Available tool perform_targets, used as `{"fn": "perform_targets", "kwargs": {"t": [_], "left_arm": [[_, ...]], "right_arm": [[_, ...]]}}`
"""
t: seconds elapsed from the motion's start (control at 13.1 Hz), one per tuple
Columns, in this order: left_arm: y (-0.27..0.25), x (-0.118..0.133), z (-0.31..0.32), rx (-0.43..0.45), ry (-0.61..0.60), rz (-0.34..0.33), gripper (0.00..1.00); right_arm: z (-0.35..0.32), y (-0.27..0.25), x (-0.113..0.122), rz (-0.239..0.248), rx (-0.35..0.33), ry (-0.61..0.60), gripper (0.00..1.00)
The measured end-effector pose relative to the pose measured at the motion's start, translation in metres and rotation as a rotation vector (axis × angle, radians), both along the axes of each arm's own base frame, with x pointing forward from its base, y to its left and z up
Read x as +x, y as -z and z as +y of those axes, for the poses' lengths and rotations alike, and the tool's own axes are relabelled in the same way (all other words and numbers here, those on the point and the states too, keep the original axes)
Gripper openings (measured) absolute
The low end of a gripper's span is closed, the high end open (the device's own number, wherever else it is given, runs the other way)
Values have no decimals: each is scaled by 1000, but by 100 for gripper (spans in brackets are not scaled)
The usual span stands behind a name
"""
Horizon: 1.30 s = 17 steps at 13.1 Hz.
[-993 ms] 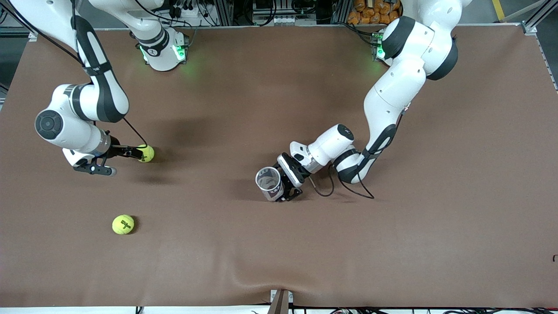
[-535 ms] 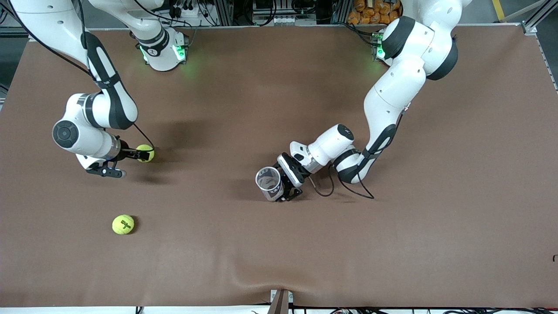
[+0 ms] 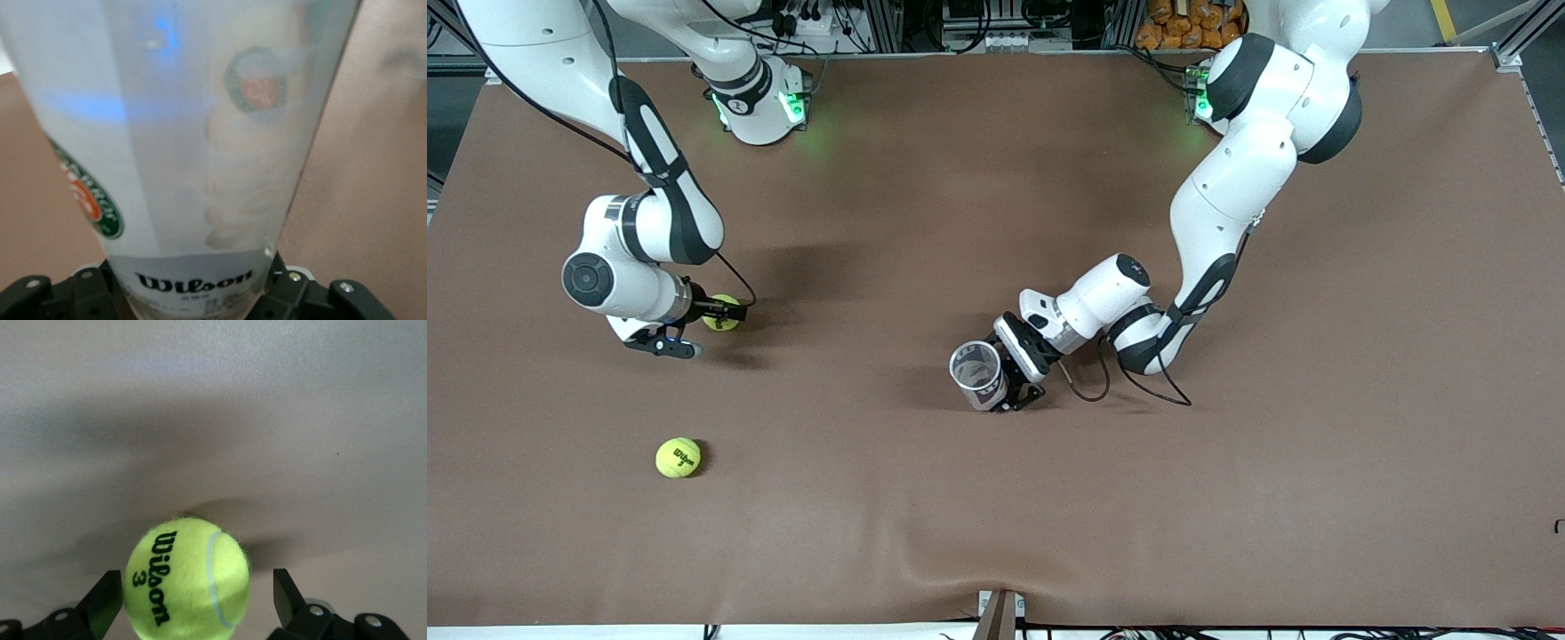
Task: Insert tennis ball vertically with right arm
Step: 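Lower the right gripper onto the nearer tennis ball and grasp it, then carry the tennis ball with the right gripper over the tube opening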
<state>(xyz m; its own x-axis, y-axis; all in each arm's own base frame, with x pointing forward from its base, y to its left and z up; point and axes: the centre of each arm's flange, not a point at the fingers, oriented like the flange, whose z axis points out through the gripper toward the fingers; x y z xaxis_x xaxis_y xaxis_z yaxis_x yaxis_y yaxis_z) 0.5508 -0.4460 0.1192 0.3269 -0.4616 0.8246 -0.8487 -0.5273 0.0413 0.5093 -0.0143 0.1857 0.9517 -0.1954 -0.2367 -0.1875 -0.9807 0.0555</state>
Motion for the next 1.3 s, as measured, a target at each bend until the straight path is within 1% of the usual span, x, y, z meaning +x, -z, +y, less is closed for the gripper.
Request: {"fn": "perform_targets", "kwargs": {"t": [0.08,0.15,0.23,0.38,0.53,0.61,0.69,0.84,0.99,1.15,1.3], "left_arm": [[0,0,0,0,0,0,79],[0,0,0,0,0,0,79],[0,0,0,0,0,0,79],[0,0,0,0,0,0,79],[0,1,1,0,-2,0,79],[0,1,1,0,-2,0,79],[0,1,1,0,-3,0,79],[0,1,2,-1,-3,0,79],[0,2,3,-1,-5,0,79],[0,4,5,-1,-9,0,79],[0,4,5,-1,-10,0,79]], "right_arm": [[0,1,0,1,0,-1,91],[1,1,0,0,0,-1,78],[1,0,1,-2,0,-1,68],[1,0,1,-5,0,-1,67],[1,-5,6,-22,0,-1,67],[1,-14,11,-34,0,-1,67],[1,-30,19,-35,2,-1,67],[5,-81,42,-14,8,-6,67],[18,-146,67,-20,16,-28,67],[45,-199,87,-53,44,-51,67],[75,-237,100,-98,109,-24,67]]}}
